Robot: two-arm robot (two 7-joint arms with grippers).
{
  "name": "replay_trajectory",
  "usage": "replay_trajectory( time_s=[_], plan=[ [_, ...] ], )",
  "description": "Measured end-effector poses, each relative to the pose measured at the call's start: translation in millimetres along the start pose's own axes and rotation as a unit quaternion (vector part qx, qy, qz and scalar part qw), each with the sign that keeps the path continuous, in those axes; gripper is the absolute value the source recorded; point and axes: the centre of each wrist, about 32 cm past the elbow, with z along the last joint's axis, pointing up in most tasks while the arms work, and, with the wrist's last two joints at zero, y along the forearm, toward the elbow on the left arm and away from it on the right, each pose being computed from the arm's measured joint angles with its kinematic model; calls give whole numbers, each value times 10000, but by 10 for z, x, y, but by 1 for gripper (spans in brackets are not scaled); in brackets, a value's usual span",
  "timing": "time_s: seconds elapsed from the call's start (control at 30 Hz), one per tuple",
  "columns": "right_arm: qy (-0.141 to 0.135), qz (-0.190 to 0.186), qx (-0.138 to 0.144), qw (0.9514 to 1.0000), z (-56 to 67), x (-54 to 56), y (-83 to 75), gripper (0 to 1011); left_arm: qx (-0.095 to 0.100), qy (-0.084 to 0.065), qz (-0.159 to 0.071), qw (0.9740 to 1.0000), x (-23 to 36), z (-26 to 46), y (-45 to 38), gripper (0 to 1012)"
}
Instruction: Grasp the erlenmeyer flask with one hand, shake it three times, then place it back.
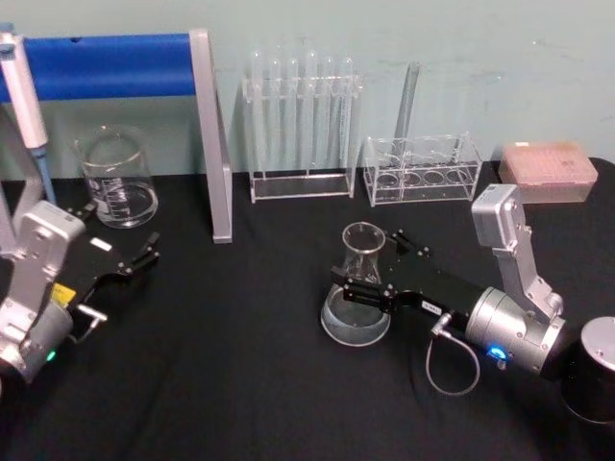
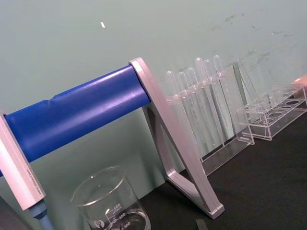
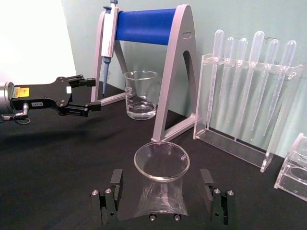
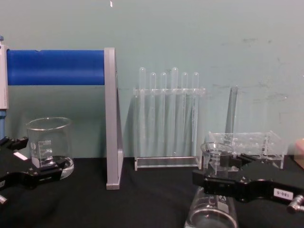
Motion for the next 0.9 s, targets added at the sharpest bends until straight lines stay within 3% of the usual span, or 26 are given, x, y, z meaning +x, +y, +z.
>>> replay_trajectory(
  time_s=[0.9],
  plan=[
    [-97, 84, -97, 9999, 16, 16, -45, 1003, -1, 0, 0, 10000, 0, 0, 0, 1001]
  ],
)
